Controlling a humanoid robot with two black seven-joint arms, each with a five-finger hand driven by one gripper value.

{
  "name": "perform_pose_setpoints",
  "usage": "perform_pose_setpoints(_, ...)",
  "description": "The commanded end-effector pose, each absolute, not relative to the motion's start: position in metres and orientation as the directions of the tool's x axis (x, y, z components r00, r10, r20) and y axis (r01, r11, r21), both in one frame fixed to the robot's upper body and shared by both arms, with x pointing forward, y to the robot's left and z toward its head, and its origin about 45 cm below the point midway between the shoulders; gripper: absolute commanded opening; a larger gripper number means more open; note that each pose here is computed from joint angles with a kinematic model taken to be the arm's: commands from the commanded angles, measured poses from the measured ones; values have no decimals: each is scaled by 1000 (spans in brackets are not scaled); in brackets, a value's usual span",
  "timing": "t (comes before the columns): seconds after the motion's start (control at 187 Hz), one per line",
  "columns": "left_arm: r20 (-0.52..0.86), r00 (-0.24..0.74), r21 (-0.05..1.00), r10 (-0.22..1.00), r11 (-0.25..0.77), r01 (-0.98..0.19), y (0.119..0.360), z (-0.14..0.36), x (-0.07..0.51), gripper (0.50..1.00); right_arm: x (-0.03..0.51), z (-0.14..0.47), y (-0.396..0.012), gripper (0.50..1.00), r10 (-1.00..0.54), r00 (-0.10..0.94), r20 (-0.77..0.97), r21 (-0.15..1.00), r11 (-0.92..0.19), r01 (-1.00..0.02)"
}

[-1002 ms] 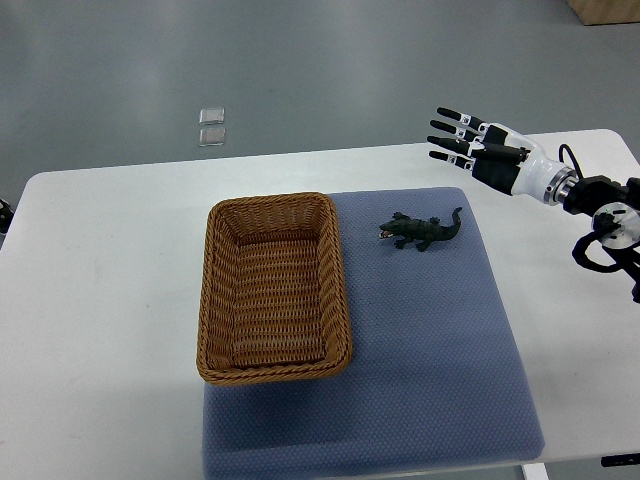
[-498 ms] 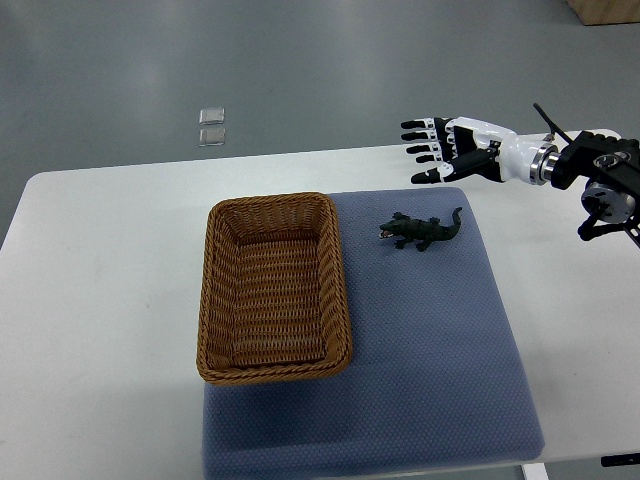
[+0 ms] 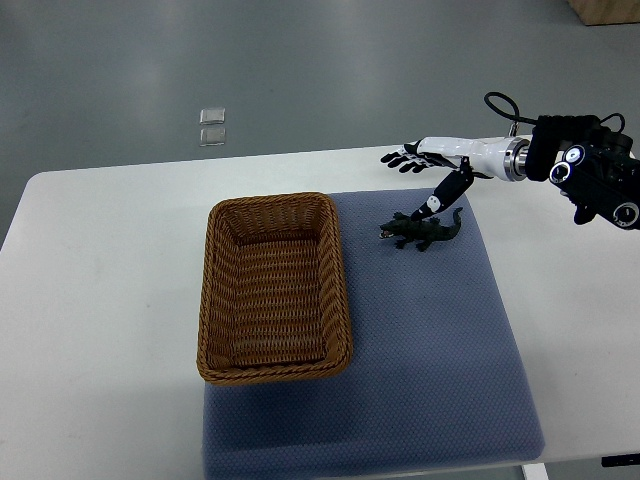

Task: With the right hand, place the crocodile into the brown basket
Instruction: 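Lower the right hand over the crocodile, fingers open, then close the right hand's fingers around the crocodile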

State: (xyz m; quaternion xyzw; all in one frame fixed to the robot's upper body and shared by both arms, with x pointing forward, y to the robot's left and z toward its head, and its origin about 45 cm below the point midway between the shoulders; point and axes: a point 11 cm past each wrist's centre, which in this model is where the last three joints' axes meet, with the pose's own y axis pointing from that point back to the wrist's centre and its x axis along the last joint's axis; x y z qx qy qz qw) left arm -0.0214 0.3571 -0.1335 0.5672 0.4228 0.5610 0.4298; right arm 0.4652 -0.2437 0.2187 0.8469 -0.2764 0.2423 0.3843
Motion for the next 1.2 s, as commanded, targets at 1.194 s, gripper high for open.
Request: perform_pose_setpoints(1.194, 273, 13, 962, 962, -273, -2, 357, -134, -21, 1000, 454, 167, -227, 736, -50, 661, 749, 569, -464, -679)
